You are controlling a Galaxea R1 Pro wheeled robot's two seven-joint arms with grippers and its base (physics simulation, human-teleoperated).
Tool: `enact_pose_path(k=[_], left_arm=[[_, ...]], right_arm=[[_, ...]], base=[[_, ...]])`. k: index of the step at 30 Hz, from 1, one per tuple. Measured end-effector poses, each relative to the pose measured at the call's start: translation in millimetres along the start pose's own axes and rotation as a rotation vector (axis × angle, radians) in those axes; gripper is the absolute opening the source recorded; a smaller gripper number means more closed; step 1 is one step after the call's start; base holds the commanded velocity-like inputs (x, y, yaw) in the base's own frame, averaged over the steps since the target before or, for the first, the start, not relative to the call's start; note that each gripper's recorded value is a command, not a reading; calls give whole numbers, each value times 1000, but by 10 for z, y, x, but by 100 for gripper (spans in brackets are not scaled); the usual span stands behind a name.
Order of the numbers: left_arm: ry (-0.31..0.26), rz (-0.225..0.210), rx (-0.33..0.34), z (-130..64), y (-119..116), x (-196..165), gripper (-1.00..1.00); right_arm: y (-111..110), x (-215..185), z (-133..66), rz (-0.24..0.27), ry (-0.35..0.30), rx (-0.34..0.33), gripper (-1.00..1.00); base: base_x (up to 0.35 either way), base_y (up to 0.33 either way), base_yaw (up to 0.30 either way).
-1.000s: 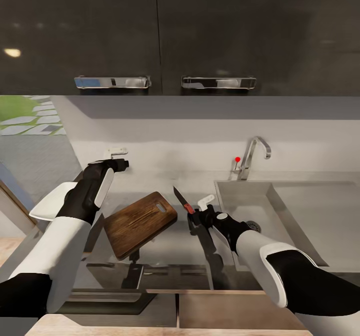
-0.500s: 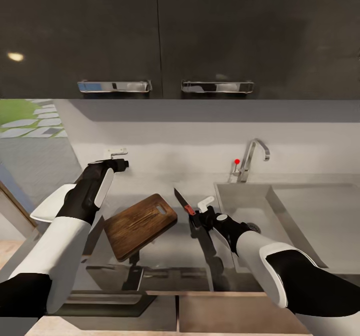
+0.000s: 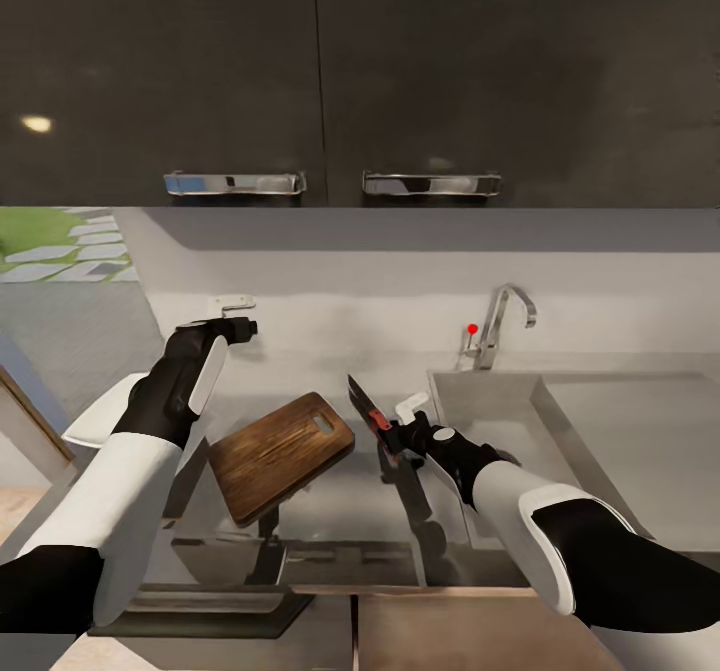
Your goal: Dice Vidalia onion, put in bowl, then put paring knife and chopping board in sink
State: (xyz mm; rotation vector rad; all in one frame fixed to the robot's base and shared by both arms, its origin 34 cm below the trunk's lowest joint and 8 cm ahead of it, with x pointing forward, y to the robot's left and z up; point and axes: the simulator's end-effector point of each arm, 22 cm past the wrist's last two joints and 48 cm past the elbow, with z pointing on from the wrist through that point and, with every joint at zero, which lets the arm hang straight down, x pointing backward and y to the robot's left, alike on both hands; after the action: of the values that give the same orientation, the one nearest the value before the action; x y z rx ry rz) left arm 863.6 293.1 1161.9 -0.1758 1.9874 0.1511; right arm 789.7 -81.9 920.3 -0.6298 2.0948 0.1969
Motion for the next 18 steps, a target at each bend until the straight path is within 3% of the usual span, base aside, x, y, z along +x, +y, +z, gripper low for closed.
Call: enact_pose_path(k=[18], left_arm=[[100,6,24,24,-203,375,100]], right_arm=[[-110,-260,-105,-16,-46,27,-100]], base=[[0,0,0]])
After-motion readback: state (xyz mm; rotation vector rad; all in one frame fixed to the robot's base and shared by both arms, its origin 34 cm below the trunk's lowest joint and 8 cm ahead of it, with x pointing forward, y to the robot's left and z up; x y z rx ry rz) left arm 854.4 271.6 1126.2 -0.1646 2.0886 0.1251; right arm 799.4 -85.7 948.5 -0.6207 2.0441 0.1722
